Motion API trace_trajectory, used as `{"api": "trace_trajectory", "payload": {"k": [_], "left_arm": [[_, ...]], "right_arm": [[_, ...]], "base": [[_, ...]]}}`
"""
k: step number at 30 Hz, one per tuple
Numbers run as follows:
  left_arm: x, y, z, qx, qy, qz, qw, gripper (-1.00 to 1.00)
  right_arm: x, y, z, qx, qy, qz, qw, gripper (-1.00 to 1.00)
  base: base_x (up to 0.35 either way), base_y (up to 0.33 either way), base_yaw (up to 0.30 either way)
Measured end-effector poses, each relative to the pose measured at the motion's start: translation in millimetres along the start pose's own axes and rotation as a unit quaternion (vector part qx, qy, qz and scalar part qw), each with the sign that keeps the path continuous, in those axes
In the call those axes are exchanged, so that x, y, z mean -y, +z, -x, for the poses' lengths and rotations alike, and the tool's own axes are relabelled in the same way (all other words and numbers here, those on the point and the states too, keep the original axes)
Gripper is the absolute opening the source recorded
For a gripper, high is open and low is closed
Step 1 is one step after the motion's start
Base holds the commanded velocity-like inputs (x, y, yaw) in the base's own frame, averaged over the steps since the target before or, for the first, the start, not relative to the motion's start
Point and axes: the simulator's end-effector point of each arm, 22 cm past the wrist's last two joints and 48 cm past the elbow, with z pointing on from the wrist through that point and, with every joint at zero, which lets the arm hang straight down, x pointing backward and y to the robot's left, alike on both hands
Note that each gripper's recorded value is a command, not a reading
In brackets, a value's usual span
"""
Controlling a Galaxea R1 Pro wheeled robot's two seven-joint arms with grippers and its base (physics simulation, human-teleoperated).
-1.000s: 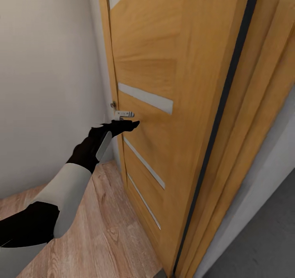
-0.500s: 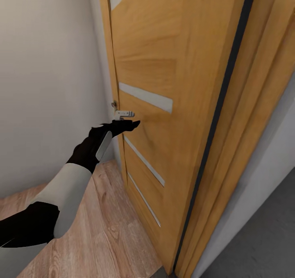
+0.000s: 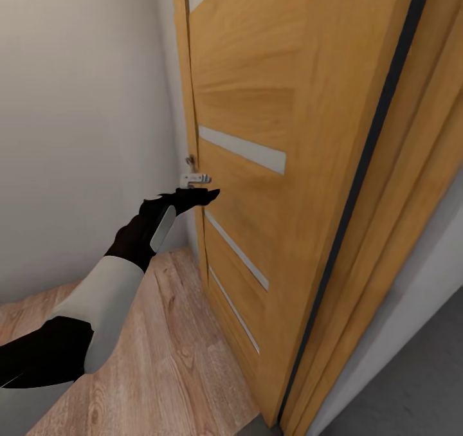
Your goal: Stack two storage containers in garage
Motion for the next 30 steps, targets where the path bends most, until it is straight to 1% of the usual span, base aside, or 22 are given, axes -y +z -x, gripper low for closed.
{"api": "trace_trajectory", "payload": {"k": [11,26,30], "left_arm": [[-0.7,1.5,-2.8,-0.002,-0.001,0.000,1.0000,1.00],[-3.3,3.8,-7.8,-0.005,-0.002,0.003,1.0000,1.00],[-4.4,4.2,-8.6,-0.006,-0.003,0.005,1.0000,1.00]], "right_arm": [[0.2,0.1,-1.9,-0.002,0.000,-0.001,1.0000,1.00],[0.1,0.3,-4.0,-0.005,0.000,0.000,1.0000,1.00],[0.2,0.3,-4.5,-0.006,0.000,-0.001,1.0000,1.00]], "base": [[-0.001,0.000,0.071],[0.000,0.000,0.231],[0.000,0.000,0.111]]}}
